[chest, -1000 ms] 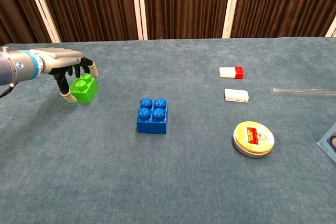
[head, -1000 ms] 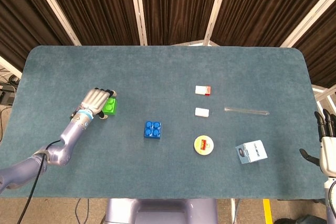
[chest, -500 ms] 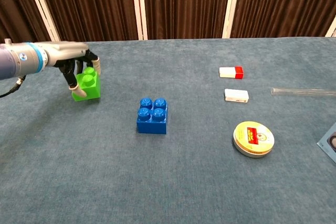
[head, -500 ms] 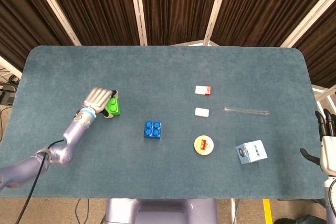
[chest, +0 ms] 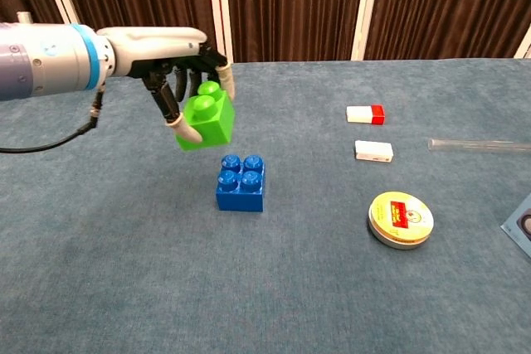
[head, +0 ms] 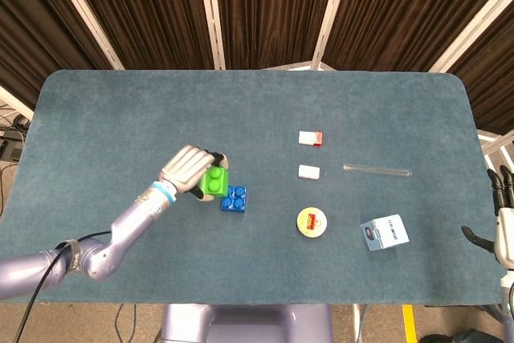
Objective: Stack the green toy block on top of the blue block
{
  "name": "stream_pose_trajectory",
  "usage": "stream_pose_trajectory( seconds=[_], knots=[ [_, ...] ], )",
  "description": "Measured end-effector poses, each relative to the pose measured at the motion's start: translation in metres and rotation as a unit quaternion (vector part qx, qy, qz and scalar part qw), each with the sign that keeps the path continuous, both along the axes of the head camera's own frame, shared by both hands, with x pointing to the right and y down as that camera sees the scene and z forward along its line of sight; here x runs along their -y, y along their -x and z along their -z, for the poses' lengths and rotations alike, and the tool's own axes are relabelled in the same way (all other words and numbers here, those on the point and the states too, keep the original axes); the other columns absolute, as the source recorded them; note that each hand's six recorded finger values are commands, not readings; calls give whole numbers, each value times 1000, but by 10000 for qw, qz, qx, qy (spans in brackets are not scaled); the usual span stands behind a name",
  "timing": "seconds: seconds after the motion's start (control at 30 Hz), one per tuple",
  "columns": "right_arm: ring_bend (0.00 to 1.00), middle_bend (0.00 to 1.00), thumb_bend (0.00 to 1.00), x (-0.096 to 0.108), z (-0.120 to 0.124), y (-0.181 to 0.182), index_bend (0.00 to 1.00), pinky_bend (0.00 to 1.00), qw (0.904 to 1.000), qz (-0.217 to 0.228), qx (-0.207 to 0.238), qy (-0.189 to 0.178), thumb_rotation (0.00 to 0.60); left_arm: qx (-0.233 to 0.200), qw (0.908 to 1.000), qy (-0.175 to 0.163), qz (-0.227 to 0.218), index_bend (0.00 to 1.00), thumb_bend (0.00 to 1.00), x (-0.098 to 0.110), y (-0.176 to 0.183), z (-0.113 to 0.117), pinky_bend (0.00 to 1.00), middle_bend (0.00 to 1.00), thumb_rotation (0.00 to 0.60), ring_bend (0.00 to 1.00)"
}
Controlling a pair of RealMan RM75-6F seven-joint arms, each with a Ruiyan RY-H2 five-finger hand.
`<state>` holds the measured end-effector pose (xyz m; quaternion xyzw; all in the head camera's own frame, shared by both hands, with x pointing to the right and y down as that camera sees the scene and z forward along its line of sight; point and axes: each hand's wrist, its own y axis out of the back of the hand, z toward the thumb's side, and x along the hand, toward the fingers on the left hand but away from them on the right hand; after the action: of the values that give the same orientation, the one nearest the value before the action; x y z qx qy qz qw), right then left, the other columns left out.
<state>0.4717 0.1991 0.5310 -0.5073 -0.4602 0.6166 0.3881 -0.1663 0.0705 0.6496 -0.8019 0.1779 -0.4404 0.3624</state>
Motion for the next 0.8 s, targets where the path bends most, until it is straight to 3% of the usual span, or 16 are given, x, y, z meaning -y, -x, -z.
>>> stream_pose_trajectory(
  seconds=[0.2,0.53,0.8],
  knots=[
    [0,0,3,0,5,-4,18,0,10000,-71,19,-65,600,175,9995,-82,-246,448,144,-8,-22,-2,439,455,600,488],
    [0,0,4,-1,10,-12,17,0,9998,-171,63,-98,600,351,9989,86,-287,448,144,-19,-40,-20,437,455,600,488],
    [0,0,4,0,8,-12,18,0,9998,-178,73,-71,600,507,9983,31,-299,448,145,-19,-47,-31,436,455,600,487]
  ],
)
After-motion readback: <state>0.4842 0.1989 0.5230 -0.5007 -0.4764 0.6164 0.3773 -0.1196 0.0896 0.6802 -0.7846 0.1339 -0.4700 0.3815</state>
